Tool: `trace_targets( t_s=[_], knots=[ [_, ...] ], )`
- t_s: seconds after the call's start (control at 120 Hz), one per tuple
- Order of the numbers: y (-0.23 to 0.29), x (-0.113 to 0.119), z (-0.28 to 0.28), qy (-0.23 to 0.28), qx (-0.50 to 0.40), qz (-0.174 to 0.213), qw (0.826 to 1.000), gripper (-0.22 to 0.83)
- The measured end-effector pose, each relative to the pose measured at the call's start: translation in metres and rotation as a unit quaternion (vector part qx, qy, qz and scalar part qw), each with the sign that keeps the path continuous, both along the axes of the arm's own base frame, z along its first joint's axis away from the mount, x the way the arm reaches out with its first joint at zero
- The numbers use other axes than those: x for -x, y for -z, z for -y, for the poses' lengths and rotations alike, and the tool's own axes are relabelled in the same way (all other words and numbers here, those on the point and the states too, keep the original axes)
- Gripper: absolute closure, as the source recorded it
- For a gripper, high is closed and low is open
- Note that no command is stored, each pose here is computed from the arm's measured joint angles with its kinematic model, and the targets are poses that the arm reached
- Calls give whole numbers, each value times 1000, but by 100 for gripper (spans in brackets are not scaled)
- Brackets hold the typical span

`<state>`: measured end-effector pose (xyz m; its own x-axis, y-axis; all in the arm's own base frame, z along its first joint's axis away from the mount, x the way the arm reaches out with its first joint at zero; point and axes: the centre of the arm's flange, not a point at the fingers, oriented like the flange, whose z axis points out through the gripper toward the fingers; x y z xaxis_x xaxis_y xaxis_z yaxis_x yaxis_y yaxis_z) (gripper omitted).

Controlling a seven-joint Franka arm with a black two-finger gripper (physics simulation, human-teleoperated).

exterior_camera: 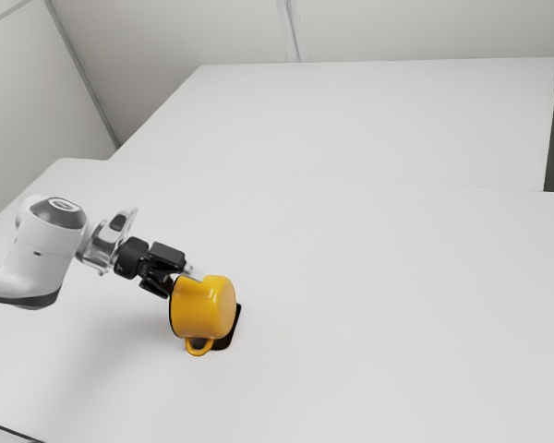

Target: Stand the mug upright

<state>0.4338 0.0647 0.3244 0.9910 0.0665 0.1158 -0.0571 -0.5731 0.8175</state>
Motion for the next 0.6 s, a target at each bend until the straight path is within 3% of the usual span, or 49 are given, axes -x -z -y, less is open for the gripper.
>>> trace_targets(
  t_s=[0.175, 0.267, 0.425, 0.6],
  knots=[
    [4, 3, 3, -4, 5, 0, 1000, 44],
    [4, 5, 4, -8, 11, 3, 1000, 58],
    [0, 3, 6, -13, 19, 15, 1000, 70],
    [-8, 1, 10, -12, 24, 30, 999, 74]
  ],
)
